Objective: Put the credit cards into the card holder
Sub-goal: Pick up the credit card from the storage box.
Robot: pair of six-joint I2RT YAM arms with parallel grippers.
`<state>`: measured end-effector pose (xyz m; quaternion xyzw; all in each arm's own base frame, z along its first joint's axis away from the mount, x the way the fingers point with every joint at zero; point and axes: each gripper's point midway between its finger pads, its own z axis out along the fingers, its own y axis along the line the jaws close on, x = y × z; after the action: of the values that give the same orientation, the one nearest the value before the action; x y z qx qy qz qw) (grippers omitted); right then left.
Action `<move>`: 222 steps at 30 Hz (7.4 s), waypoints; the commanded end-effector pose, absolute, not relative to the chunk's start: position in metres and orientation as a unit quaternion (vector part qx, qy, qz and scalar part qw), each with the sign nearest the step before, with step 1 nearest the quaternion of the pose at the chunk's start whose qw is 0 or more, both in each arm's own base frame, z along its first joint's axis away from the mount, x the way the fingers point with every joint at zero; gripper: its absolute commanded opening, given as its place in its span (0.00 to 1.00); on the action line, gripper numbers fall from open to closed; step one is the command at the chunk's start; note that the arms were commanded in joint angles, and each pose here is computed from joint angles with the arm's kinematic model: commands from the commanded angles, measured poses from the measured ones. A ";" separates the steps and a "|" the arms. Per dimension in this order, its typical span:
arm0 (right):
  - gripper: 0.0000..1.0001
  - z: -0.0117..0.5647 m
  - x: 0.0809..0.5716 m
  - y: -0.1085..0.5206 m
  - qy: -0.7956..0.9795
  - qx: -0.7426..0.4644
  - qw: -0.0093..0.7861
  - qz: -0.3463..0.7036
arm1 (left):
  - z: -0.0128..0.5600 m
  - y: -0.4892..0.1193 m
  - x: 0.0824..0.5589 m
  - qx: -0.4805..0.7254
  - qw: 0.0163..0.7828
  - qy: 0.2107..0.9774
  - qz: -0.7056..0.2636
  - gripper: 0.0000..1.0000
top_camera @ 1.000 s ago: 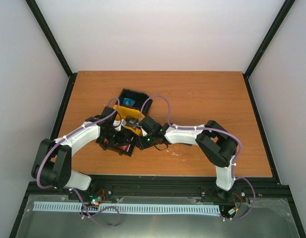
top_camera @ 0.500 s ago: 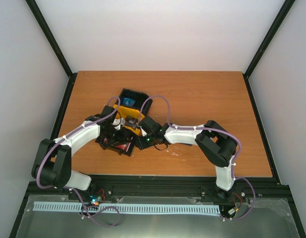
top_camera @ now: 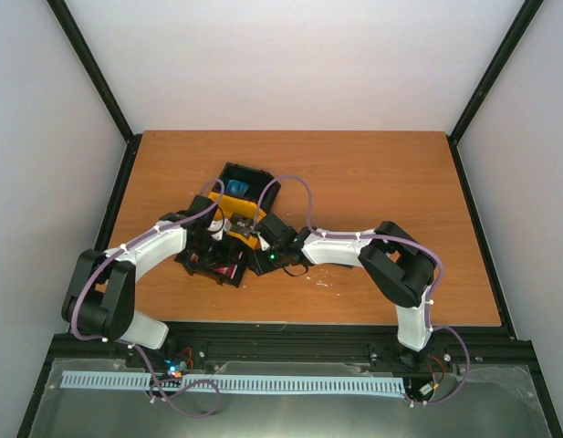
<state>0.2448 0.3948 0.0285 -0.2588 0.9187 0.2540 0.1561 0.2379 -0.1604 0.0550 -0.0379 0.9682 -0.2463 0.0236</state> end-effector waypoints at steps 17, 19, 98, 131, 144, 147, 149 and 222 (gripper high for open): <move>0.52 0.004 0.234 0.386 0.929 -0.263 0.129 0.225 | 0.073 -0.133 0.258 -0.066 0.057 0.952 -0.294 0.13; 0.52 0.004 0.234 0.386 0.930 -0.262 0.130 0.224 | 0.074 -0.127 0.261 -0.072 0.061 0.956 -0.279 0.12; 0.33 0.284 0.261 0.404 0.698 -0.217 0.147 0.666 | 0.296 -0.177 0.255 0.118 0.234 0.752 -0.605 0.01; 0.03 0.347 0.227 0.375 0.591 -0.232 0.118 0.763 | 0.292 -0.181 0.232 0.122 0.173 0.723 -0.657 0.37; 0.03 0.339 0.221 0.393 0.596 -0.237 0.091 0.762 | 0.272 -0.179 0.243 0.089 0.164 0.750 -0.635 0.36; 0.03 0.339 0.220 0.395 0.596 -0.240 0.088 0.761 | 0.268 -0.178 0.245 0.083 0.162 0.757 -0.628 0.34; 0.03 0.336 0.221 0.398 0.601 -0.243 0.084 0.757 | 0.267 -0.178 0.246 0.082 0.161 0.758 -0.627 0.31; 0.03 0.326 0.250 0.380 0.617 -0.141 0.051 0.772 | 0.297 -0.182 0.225 0.138 0.169 0.707 -0.673 0.44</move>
<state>0.2552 0.3756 0.3146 -0.1239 0.6351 0.7608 0.0496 0.2324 -0.1817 0.2755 0.0996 0.7236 -0.6677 0.1438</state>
